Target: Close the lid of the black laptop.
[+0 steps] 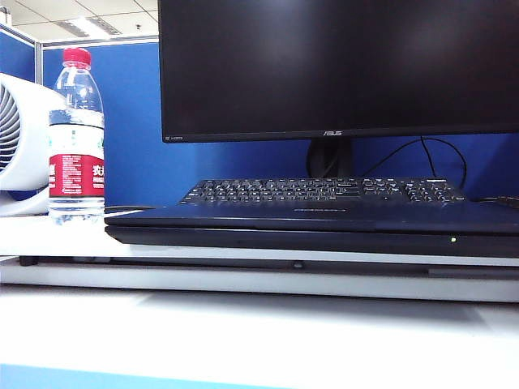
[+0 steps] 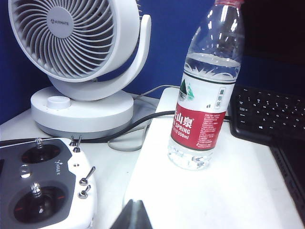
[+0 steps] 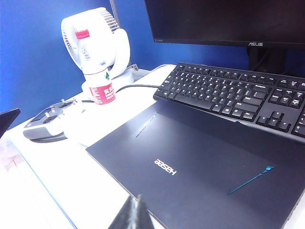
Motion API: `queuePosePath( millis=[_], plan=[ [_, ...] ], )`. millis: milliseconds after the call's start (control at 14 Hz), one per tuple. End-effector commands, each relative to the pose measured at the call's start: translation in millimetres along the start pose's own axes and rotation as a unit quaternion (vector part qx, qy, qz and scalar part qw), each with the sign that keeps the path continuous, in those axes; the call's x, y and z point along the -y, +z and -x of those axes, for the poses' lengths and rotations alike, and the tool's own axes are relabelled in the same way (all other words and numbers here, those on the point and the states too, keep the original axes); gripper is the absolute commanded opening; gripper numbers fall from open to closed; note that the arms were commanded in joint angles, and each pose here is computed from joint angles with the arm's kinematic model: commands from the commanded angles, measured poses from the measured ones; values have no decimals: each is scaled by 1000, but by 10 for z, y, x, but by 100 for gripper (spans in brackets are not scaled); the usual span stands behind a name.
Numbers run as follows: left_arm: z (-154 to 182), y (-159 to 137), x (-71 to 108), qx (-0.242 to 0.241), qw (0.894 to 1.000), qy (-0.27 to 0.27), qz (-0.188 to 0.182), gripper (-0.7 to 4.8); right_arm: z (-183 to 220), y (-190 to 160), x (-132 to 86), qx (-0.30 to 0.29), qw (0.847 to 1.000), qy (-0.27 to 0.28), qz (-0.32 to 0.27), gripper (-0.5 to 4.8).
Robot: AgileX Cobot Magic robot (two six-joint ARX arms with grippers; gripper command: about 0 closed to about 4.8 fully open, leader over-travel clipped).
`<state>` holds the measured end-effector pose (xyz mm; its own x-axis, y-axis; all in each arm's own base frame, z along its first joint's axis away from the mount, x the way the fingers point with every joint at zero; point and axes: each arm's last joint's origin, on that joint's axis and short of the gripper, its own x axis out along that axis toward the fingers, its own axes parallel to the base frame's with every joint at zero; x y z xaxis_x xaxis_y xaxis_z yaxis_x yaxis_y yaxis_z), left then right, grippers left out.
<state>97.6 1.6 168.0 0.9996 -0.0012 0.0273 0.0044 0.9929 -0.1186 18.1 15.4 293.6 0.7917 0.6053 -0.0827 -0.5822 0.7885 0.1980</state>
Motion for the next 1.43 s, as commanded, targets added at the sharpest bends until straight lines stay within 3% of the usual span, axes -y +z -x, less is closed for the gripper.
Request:
queuePosePath(
  millis=[71, 428, 499, 571, 642, 713, 785, 1070, 1427],
  plan=[
    [2, 14, 4, 7, 1000, -2, -4, -5, 4, 20, -4, 8, 1000, 1, 0, -1],
    [2, 14, 4, 7, 1000, -2, -4, -5, 5, 18, -2, 7, 1000, -4, 24, -1],
    [2, 14, 4, 7, 1000, -2, -4, -5, -98, -49, 72, 19, 996, -61, 54, -1],
    [2, 14, 4, 7, 1000, -2, -4, -5, -282, -216, 263, 48, 973, -218, 59, -1],
    [2, 14, 4, 7, 1000, -2, -4, -5, -397, -359, 411, 80, 949, -303, 36, -1],
    [2, 14, 4, 7, 1000, -2, -4, -5, -518, -571, 591, 113, 934, -338, 22, -1],
    [2, 14, 4, 7, 1000, -2, -4, -5, -561, -804, 724, 100, 948, -302, 27, -1],
    [2, 14, 4, 7, 1000, -2, -4, -5, -566, -929, 808, 96, 935, -340, 34, -1],
    [2, 14, 4, 7, 1000, -2, -4, -5, -630, -1116, 865, 82, 945, -315, 28, -1]
  ],
)
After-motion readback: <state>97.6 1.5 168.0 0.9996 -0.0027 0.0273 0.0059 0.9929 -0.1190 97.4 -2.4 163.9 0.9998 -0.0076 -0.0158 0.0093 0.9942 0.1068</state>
